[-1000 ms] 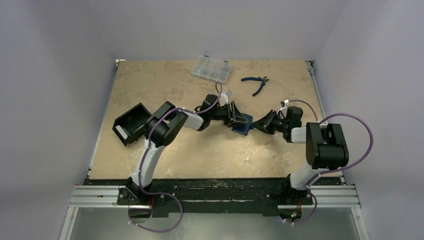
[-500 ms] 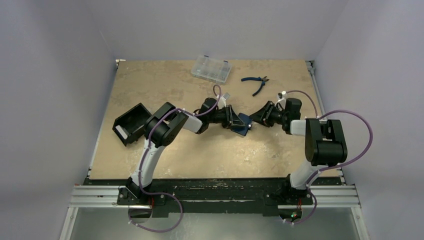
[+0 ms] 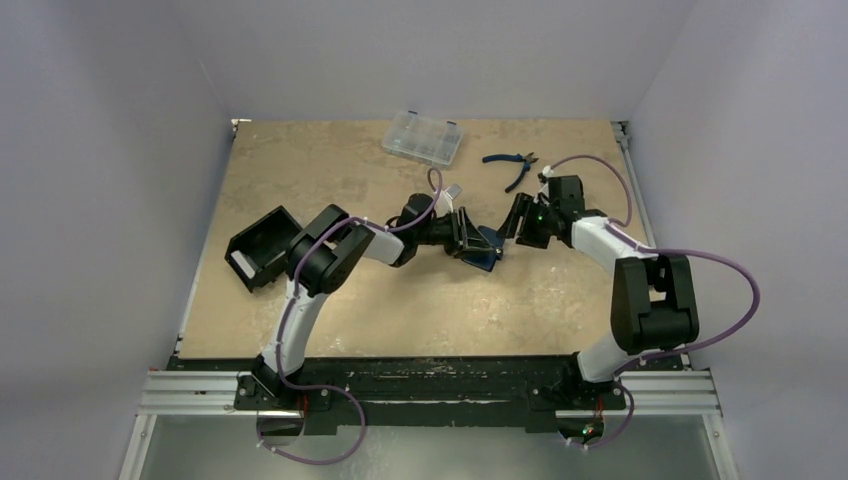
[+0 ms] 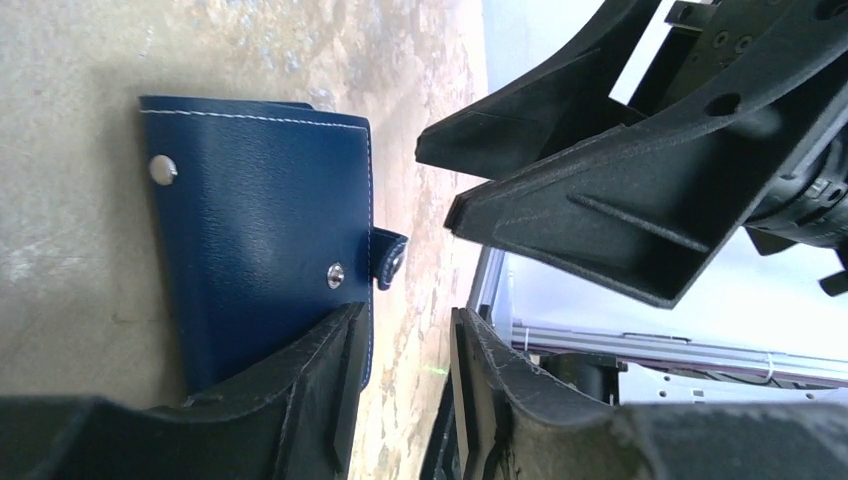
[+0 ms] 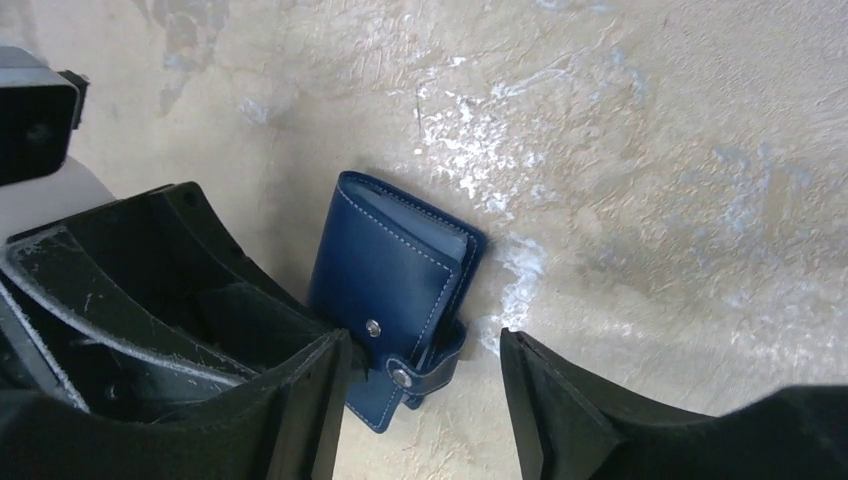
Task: Put the credit cards into the card holder
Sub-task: Close the card holder at the center of the board.
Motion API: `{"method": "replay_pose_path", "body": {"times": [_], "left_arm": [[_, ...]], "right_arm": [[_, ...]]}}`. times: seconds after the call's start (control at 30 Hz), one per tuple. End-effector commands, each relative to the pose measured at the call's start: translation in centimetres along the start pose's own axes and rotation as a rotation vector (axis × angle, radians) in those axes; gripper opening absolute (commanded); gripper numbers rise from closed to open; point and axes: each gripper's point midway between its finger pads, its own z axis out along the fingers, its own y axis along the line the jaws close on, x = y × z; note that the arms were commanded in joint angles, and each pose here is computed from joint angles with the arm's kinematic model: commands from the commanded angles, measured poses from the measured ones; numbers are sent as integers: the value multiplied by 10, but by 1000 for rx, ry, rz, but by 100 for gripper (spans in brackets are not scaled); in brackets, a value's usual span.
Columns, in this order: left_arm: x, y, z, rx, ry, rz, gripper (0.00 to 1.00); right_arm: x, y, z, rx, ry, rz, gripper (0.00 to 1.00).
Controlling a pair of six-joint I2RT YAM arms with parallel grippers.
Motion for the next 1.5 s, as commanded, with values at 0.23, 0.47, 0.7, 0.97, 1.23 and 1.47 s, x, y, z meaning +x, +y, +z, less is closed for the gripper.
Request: {"method": "replay_pose_path", "body": {"times": [0.23, 0.47, 0.7, 0.97, 1.23, 1.47], "left_arm": [[-26, -31, -24, -19, -11, 110, 27], [-21, 22, -24, -211, 11, 168, 19], [-8, 48, -22, -318, 33, 181, 11], [2, 67, -22, -394, 49, 167, 5], [2, 63, -21, -392, 54, 177, 5], [5, 65, -19, -390, 62, 174, 5]], "right_arm": [[-2, 6, -16, 302, 34, -81, 69], [-1, 10, -11, 424, 46, -113, 67], [4, 8, -8, 499, 56, -125, 58], [11, 6, 0, 538, 77, -136, 54], [11, 6, 12, 556, 96, -158, 59], [11, 7, 15, 569, 110, -178, 63]]}}
